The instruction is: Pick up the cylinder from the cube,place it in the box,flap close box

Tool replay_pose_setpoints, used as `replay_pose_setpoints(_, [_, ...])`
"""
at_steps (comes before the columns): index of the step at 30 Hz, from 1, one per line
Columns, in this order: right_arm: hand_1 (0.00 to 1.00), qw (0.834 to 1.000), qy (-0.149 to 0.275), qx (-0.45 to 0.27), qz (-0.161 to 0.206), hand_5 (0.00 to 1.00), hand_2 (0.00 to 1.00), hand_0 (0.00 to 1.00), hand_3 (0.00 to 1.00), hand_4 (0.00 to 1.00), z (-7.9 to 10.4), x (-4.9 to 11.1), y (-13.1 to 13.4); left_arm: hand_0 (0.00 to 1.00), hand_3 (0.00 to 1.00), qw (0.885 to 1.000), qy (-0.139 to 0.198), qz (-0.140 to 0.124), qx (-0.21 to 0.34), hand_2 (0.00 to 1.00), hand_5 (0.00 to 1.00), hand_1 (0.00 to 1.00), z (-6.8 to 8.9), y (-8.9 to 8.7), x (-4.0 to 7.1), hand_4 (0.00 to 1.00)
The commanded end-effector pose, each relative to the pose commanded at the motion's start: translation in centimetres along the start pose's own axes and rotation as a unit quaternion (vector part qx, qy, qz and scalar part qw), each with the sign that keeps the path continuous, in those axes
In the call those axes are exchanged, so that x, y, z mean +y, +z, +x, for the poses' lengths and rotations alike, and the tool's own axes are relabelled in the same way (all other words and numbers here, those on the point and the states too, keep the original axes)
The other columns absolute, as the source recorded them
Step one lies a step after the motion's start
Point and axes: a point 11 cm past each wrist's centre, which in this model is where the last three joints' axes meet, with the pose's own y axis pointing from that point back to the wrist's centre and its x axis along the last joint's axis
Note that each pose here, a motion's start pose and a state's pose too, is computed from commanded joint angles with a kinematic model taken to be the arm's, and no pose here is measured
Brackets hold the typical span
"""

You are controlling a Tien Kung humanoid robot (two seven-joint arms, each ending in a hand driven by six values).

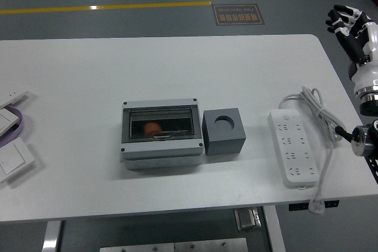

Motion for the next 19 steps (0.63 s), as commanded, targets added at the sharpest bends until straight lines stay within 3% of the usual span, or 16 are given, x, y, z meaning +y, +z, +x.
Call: replay_pose_setpoints(19, [0.666, 1.000, 0.005, -0.006, -0.001, 0.412, 0.659, 0.702, 0.656, 0.803, 0.41, -0.03, 0.06, 0.631, 0.655, 1.000, -0.001, 0.001, 0.008, 0.617, 0.296, 0.612, 0.09, -0.06, 0.00, 0.743])
